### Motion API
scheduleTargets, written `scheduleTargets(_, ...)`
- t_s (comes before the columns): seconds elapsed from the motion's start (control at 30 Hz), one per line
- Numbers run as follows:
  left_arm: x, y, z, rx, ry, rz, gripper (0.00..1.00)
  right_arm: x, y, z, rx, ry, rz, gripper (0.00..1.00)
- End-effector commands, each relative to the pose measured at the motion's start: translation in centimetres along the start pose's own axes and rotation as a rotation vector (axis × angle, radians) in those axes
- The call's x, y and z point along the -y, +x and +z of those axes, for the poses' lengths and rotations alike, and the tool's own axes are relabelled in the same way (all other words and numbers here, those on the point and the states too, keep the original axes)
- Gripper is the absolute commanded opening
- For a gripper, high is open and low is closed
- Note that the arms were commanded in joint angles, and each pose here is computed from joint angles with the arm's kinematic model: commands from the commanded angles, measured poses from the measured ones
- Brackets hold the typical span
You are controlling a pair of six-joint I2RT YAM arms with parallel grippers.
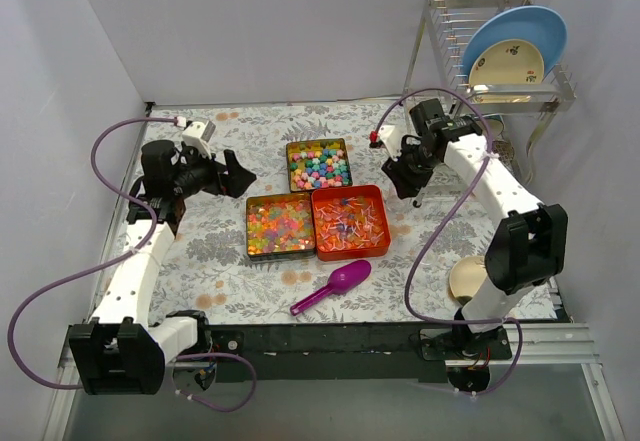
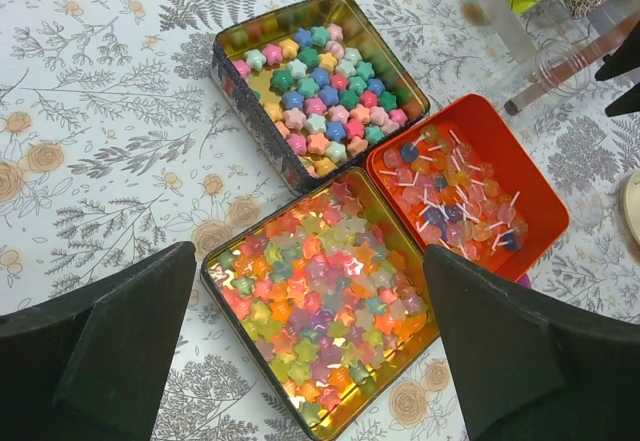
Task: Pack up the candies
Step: Pick up the packing bottle from the center of the board.
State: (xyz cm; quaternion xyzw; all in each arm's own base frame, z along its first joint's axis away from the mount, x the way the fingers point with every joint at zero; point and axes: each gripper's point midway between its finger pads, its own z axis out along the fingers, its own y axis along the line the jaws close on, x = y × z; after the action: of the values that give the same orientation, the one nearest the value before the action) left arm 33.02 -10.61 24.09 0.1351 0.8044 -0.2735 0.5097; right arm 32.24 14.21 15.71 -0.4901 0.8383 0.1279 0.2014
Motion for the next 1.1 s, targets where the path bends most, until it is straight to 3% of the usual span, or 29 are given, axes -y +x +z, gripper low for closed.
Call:
scheduleTargets(0.0, -0.7, -0.2, -1.1, 0.036, -0.016, -0.013, 0.98, 1.6, -1.4, 0.3, 0.025, 0.028, -0.018, 0.49)
scheduleTargets(0.17, -1.0, 1.2, -1.6, 0.028, -0.029, -0.036, 0.98, 2.6, -1.3, 1.8, -0.004, 0.032, -0.011, 0.47)
scheduleTargets(0.37, -1.2, 1.7, -1.7, 0.022, -0.031, -0.057, 0.98, 3.3, -1.2, 2.8, -0.03, 0.028, -0.017, 0.34)
scheduleTargets(0.57, -1.2, 1.6, -1.8, 0.029, -0.031, -0.049, 0.98, 2.6, -0.5, 2.7, -0.056, 0.04, -0.039, 0.12)
scheduleTargets(0.6, -1.2, 1.6, -1.7, 0.028, -0.029, -0.049, 0.98, 2.4, -0.5, 2.6, -0.06, 0.038, -0.047, 0.02)
scheduleTargets(0.73, -1.2, 1.4, -1.6, 0.034, -0.029, -0.056, 0.98, 1.4, -2.2, 0.9, -0.024, 0.064, -0.102, 0.01)
scheduleTargets(0.8, -1.1, 1.2, -1.5, 0.039, -0.024, -0.065, 0.98, 0.5, -5.3, -1.3, 0.039, 0.102, -0.171, 0.01)
scheduleTargets(0.93, -1.3, 0.9, -1.2, 0.049, -0.028, -0.097, 0.98, -6.2, -10.4, -3.7, 0.122, 0.003, -0.366, 0.01)
scheduleTargets(1.07, -3.5, 0.4, -0.9, 0.07, -0.155, -0.206, 0.98, -14.2, -12.4, -4.4, 0.194, -0.18, -0.552, 0.01)
